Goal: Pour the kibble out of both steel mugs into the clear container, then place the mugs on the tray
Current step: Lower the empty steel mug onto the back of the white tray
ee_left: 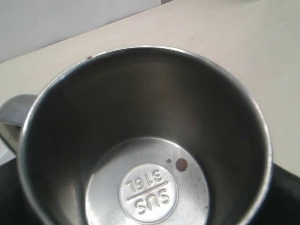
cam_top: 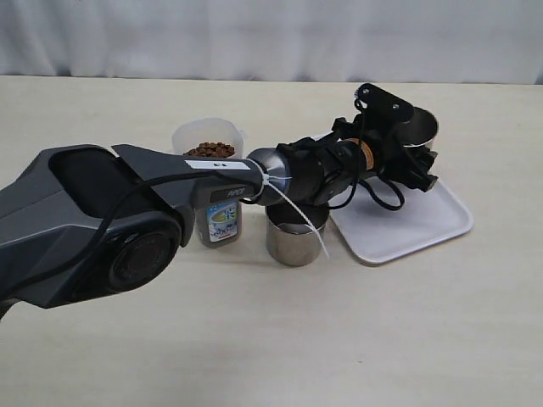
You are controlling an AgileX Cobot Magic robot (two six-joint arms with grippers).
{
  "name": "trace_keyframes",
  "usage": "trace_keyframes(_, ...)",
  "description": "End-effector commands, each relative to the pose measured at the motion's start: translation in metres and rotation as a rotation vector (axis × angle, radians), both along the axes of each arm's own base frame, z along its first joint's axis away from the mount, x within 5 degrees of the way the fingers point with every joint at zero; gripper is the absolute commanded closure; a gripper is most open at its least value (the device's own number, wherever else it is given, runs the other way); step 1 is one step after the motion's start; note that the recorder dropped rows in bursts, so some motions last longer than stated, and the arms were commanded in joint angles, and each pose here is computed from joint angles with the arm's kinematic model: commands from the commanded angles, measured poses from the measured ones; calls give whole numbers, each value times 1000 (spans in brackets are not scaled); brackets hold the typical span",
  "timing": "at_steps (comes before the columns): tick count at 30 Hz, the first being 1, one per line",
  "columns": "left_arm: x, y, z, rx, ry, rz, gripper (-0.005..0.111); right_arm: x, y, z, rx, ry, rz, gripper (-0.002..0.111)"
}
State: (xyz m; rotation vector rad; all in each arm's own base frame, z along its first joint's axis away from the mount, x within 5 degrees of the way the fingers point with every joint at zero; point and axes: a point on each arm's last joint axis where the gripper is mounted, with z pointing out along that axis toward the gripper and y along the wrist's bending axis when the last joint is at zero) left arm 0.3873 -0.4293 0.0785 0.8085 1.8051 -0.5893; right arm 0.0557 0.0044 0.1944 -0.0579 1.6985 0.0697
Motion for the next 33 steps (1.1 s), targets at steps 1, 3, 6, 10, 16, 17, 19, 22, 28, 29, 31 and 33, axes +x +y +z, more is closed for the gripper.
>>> trace_keyframes(1, 3, -1, 12, -41, -30, 2, 107, 0, 0, -1, -7, -2, 1, 104)
trace_keyframes(3, 4, 0, 12, -42, -31, 4, 107, 0, 0, -1, -7, -2, 1, 104)
trace_keyframes(6, 9, 2, 15, -34, -26, 16, 107, 0, 0, -1, -7, -2, 1, 104)
trace_keyframes(10, 14, 4, 19, -9, -10, 32, 107, 0, 0, -1, -7, -2, 1, 104)
trace_keyframes(16, 21, 11, 20, -6, -17, 46, 107, 0, 0, -1, -7, -2, 1, 104)
trace_keyframes(17, 23, 12, 21, 22, -7, 50, 107, 0, 0, -1, -7, -2, 1, 104)
trace_keyframes(19, 24, 13, 20, 64, -18, 41, 107, 0, 0, -1, -7, -2, 1, 104)
trace_keyframes(22, 26, 15, 20, 68, -21, 44, 107, 0, 0, -1, -7, -2, 1, 104)
trace_keyframes(28, 26, 16, 17, 85, -9, 48, 107, 0, 0, -1, -7, -2, 1, 104)
trace_keyframes(29, 26, 16, 17, 85, -9, 48, 107, 0, 0, -1, -7, -2, 1, 104)
trace_keyframes(31, 26, 16, 15, 88, -6, 47, 107, 0, 0, -1, -7, -2, 1, 104)
trace_keyframes(33, 26, 16, 10, 92, -2, 47, 107, 0, 0, -1, -7, -2, 1, 104)
